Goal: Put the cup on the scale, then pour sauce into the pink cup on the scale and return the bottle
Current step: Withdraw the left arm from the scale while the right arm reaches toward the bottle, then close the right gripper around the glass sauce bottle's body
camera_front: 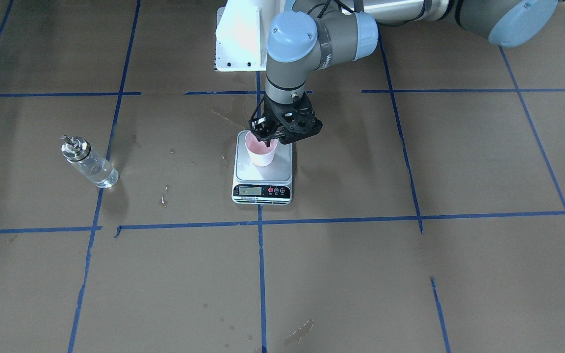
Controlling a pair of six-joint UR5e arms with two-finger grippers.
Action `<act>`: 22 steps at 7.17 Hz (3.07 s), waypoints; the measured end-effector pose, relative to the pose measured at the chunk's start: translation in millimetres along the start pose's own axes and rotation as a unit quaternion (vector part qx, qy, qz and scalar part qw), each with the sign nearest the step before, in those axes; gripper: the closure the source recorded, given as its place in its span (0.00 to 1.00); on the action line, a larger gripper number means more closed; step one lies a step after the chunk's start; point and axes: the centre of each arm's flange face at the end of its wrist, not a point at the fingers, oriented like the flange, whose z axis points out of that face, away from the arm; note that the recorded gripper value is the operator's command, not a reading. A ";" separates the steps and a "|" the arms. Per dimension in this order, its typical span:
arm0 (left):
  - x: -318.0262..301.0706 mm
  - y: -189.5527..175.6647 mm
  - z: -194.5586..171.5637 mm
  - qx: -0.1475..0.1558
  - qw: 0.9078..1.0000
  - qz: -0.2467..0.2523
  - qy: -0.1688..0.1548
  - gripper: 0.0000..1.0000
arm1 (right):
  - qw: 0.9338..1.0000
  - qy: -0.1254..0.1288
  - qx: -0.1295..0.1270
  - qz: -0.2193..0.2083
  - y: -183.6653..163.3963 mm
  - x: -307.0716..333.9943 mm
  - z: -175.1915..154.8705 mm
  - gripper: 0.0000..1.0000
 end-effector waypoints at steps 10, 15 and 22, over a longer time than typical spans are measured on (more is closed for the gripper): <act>-199.1 -166.6 -170.1 0.084 0.978 0.188 -0.036 0.00 | 0.991 -0.015 0.074 0.113 65.1 -297.4 -48.0 0.00; -360.1 -257.2 -221.8 0.069 0.924 0.365 -0.089 0.00 | 0.977 0.026 0.186 0.105 160.0 -346.9 36.5 0.00; -502.7 -284.4 -226.8 0.049 0.929 0.349 -0.113 0.00 | 0.933 0.069 0.348 0.054 205.3 -345.1 198.9 0.00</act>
